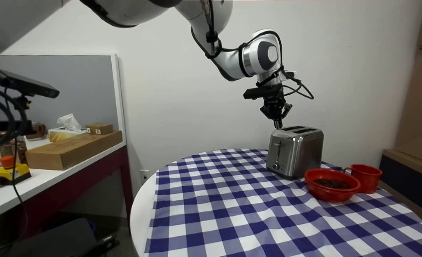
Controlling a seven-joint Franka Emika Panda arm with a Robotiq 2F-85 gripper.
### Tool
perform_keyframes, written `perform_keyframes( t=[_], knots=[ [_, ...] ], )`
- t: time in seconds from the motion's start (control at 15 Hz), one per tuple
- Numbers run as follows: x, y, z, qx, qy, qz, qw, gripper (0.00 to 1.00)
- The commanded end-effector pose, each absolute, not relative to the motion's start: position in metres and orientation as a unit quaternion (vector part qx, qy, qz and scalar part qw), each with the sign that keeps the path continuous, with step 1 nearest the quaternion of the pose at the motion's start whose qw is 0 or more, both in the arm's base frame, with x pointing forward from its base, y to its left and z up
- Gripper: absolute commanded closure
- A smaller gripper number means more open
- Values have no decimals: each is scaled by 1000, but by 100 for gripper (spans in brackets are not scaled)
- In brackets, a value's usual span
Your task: Push the toaster lever down
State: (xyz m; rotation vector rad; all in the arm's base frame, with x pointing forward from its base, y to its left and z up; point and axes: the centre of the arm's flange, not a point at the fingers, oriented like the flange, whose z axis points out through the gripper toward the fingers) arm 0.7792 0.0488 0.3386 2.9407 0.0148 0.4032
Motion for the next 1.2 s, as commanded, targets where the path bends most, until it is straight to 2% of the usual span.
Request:
perform_keyframes(
  t=[0.0, 1.13],
  knots=[
    [795, 54, 327, 984, -3, 148, 103, 100],
    [807, 59, 250, 987, 11, 114, 109, 100]
  ],
)
